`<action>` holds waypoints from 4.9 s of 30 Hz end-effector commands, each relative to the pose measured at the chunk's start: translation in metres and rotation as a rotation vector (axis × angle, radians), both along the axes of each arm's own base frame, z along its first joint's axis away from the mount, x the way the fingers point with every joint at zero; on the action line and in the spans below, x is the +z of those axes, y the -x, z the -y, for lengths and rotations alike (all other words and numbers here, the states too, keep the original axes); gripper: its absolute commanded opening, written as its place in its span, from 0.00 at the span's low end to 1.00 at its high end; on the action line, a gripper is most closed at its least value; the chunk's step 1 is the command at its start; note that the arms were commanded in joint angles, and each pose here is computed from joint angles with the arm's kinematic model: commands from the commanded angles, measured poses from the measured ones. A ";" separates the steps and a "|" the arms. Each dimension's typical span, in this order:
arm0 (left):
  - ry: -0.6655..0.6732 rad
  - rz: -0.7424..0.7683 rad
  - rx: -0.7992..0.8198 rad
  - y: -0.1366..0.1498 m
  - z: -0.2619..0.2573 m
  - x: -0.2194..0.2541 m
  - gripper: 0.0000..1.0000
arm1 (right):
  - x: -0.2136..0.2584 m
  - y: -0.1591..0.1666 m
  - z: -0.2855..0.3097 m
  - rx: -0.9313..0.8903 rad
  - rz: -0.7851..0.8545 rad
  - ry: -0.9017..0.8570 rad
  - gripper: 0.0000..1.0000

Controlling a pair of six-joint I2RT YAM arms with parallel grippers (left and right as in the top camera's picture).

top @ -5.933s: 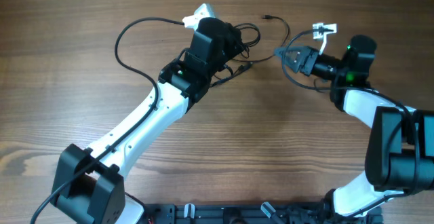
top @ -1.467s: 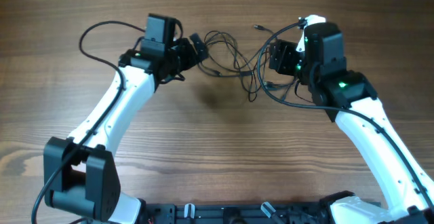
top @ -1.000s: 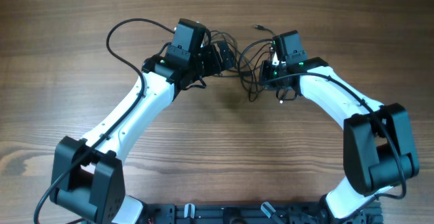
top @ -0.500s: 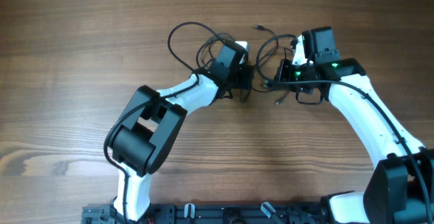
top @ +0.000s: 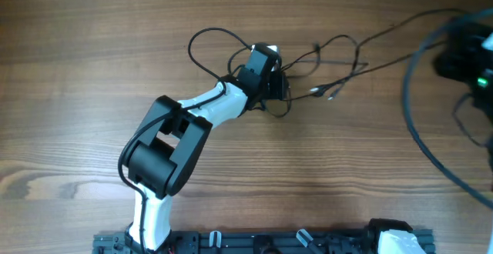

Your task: Untangle cables

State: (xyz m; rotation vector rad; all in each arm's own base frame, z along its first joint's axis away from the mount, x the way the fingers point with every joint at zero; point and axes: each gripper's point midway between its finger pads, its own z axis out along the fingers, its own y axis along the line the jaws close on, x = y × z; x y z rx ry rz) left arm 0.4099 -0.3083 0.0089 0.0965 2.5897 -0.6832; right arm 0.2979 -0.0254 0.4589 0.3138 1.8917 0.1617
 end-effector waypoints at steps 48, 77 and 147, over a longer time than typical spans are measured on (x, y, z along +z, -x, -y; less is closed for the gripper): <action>-0.005 -0.153 0.440 -0.025 -0.127 0.032 1.00 | -0.301 -0.080 -0.053 0.111 -1.085 0.197 1.00; -0.016 -0.167 0.370 -0.013 -0.097 0.017 1.00 | -0.405 -0.116 -0.070 0.159 -0.801 -0.100 1.00; 0.314 -0.078 -0.246 0.031 -0.043 0.110 1.00 | -0.289 -0.074 -0.123 0.233 -0.595 -0.376 0.04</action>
